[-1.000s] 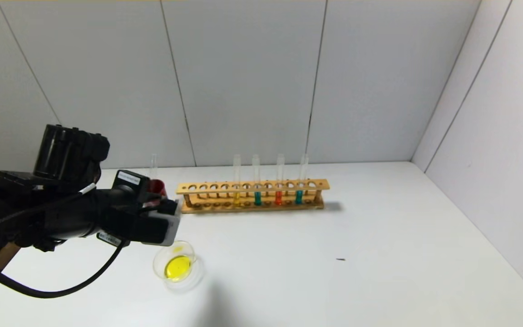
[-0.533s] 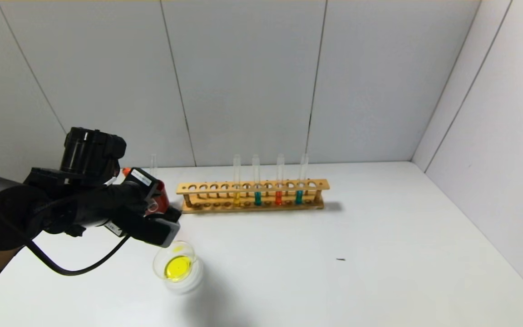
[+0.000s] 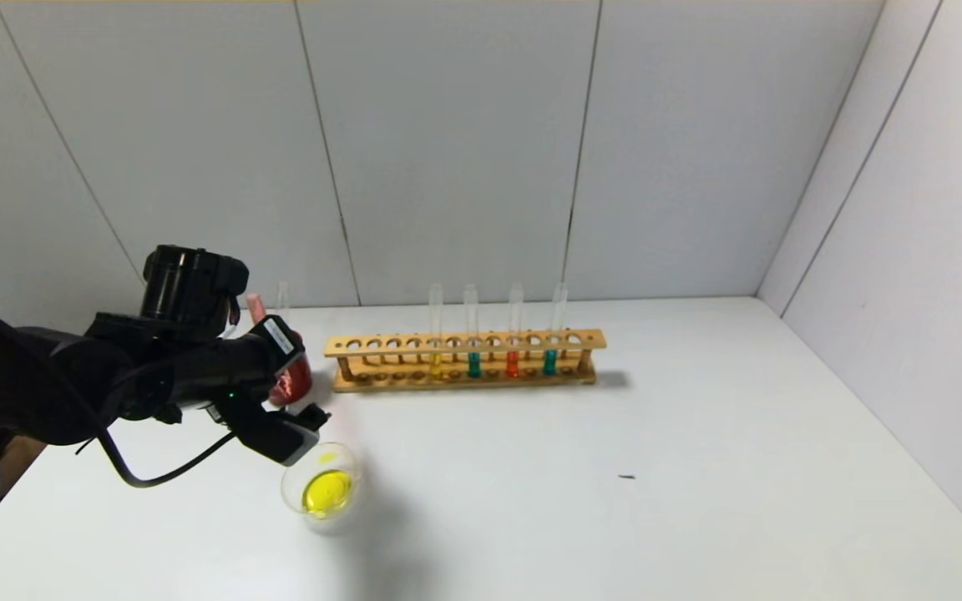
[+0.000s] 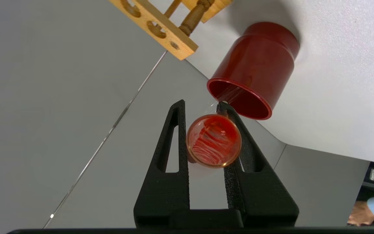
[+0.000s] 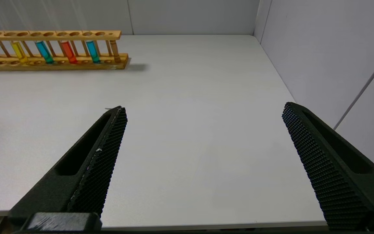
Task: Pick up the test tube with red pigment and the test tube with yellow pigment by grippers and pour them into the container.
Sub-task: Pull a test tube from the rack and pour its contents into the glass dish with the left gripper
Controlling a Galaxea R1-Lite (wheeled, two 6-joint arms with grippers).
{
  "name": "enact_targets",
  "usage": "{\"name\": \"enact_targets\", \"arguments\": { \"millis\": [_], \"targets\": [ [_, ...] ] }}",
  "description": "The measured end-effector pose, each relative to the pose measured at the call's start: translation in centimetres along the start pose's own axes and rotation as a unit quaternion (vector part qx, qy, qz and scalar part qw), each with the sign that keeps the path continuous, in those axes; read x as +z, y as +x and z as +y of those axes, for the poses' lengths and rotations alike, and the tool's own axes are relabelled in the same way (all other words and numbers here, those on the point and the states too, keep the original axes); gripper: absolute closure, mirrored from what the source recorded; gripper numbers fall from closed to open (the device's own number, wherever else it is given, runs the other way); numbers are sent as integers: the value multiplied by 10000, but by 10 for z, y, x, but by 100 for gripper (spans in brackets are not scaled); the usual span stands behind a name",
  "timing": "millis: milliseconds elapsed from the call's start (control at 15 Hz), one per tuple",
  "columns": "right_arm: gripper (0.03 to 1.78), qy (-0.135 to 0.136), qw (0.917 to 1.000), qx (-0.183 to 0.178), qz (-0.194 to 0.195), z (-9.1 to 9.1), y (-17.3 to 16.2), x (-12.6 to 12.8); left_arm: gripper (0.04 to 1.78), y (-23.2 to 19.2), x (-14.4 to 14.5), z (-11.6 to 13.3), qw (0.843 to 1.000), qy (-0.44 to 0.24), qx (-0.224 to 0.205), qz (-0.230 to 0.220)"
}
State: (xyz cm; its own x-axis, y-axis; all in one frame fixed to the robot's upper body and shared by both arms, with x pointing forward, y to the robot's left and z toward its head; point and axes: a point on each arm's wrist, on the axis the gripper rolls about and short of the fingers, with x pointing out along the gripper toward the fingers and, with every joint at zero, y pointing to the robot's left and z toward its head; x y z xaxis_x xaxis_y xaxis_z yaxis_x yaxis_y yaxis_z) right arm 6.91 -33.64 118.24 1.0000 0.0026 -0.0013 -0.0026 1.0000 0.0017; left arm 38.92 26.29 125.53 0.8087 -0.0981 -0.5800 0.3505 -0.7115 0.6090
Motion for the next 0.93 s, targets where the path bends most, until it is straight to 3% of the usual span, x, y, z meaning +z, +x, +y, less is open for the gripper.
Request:
{"name": "enact_targets", "arguments": {
  "millis": [333,600,933],
  "targets": [
    [6,0,10000,-2,0,0,0,0,147,8,-2,-5,9993,358,-124,6],
    [6,0,10000,0,0,0,0,0,147,11,-4,0,9980,555,41,289],
    [6,0,10000,-2,2,0,0,0,147,9,4,6,9968,742,167,228]
  ]
}}
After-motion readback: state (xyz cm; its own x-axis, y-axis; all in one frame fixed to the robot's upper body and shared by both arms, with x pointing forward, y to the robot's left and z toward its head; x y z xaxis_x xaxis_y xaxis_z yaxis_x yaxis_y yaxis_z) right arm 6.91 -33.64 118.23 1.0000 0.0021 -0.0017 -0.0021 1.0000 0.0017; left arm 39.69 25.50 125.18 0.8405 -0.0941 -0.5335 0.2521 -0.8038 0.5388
